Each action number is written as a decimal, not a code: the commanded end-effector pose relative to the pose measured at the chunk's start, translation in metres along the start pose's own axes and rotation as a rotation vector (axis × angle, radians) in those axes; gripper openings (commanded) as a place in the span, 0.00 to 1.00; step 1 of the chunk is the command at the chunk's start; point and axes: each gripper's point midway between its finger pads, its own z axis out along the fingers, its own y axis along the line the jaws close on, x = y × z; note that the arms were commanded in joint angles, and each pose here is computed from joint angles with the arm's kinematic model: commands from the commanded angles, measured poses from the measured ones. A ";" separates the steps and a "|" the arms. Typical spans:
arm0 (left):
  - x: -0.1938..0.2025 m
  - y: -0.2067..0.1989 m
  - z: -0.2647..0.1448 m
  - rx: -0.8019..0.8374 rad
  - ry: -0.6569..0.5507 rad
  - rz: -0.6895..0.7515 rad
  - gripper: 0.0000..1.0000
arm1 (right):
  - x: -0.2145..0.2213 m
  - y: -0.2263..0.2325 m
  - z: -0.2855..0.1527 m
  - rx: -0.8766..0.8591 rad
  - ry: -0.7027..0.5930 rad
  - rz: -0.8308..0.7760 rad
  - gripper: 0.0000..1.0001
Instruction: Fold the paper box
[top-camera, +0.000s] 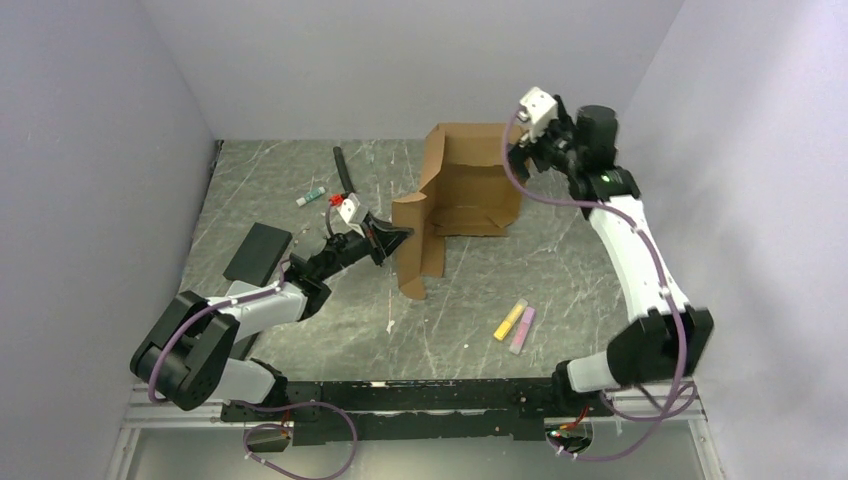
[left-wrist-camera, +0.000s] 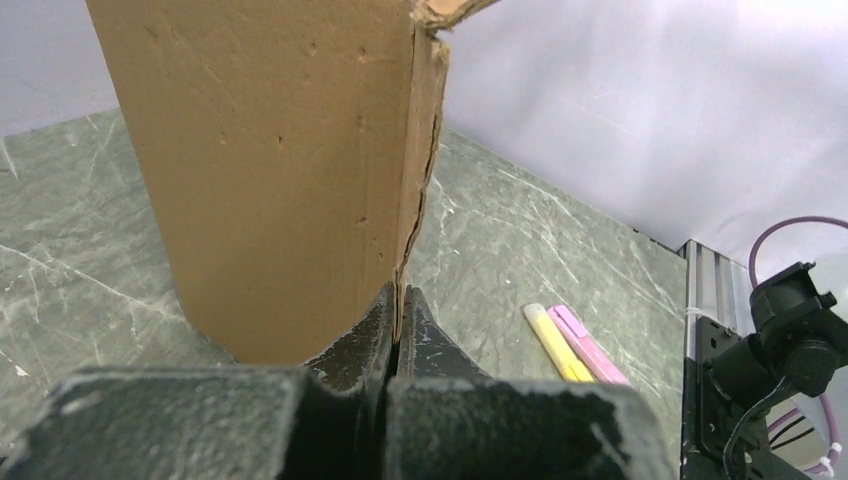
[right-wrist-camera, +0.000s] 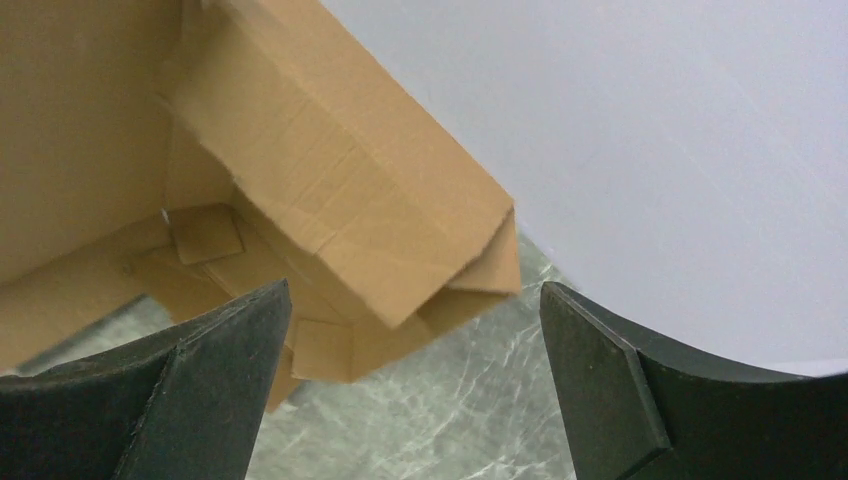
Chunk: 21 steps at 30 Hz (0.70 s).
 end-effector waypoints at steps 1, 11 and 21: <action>-0.014 -0.003 -0.002 -0.010 -0.043 -0.049 0.00 | -0.018 0.006 -0.049 -0.010 -0.145 0.181 1.00; -0.013 -0.003 -0.004 -0.026 -0.038 -0.071 0.00 | 0.117 -0.028 -0.011 0.033 -0.200 0.381 1.00; -0.008 -0.001 -0.002 -0.027 -0.016 -0.076 0.00 | 0.128 -0.059 0.062 -0.091 -0.260 0.420 1.00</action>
